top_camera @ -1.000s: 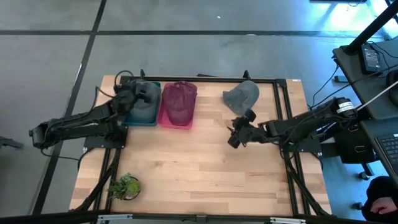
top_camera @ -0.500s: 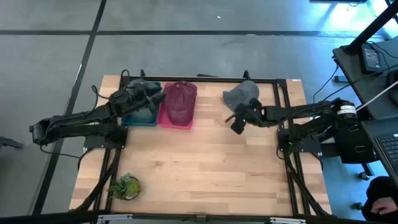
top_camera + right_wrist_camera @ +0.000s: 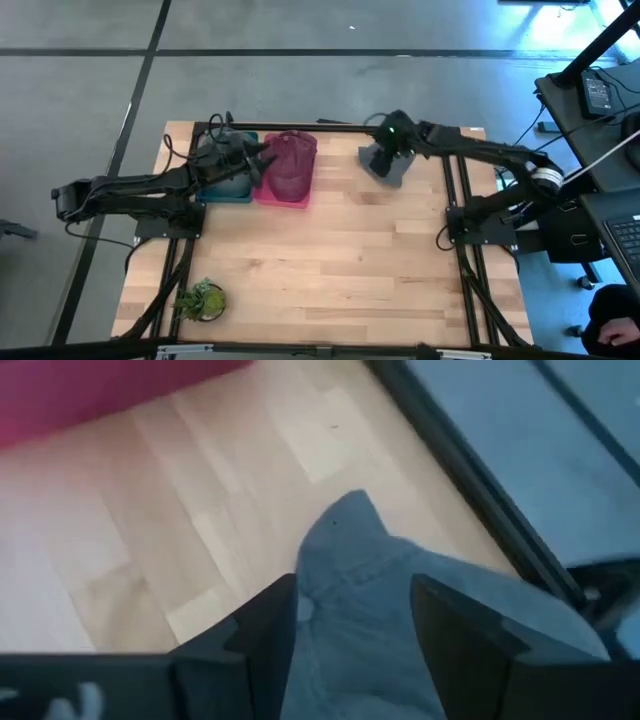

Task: Pick & Place hat
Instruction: Put the blue cap into the blue bin

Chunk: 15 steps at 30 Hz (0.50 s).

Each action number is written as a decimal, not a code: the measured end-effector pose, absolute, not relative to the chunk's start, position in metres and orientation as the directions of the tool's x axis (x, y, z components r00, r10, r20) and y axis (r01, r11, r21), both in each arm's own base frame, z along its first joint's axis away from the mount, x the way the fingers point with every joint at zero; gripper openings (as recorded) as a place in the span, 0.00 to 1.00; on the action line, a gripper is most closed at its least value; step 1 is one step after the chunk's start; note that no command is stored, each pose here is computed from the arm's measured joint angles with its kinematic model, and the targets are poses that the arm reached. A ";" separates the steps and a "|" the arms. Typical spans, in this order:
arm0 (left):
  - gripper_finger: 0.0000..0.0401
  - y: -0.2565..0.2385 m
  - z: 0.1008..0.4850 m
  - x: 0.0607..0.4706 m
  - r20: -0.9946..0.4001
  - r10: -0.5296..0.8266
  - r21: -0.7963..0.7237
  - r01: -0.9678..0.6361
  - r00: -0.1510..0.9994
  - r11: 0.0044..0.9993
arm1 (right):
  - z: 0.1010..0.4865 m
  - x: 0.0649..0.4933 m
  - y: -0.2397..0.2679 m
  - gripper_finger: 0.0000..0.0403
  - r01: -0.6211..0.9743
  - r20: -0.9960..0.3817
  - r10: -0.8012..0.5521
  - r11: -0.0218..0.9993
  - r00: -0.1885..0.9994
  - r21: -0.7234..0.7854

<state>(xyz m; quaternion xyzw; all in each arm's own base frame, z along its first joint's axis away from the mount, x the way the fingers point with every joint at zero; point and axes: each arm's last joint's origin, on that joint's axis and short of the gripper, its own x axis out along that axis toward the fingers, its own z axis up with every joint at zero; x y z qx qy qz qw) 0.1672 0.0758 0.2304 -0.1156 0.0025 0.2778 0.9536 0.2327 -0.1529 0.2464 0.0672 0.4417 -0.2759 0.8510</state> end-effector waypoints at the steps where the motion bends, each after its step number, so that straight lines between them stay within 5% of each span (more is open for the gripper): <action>1: 0.58 0.076 0.230 0.168 -0.072 0.525 -0.218 -0.527 0.848 0.821 | 0.246 0.236 -0.159 0.48 0.501 -0.807 -0.391 0.854 0.443 -0.139; 7: 0.58 0.075 0.230 0.169 -0.072 0.480 -0.222 -0.484 0.874 0.847 | 0.233 0.256 -0.190 0.48 0.263 -0.916 -0.295 0.938 0.271 -0.224; 15: 0.57 0.074 0.229 0.169 -0.079 0.458 -0.222 -0.463 0.885 0.858 | 0.198 0.278 -0.212 0.48 -0.031 -0.949 -0.229 0.970 0.217 -0.241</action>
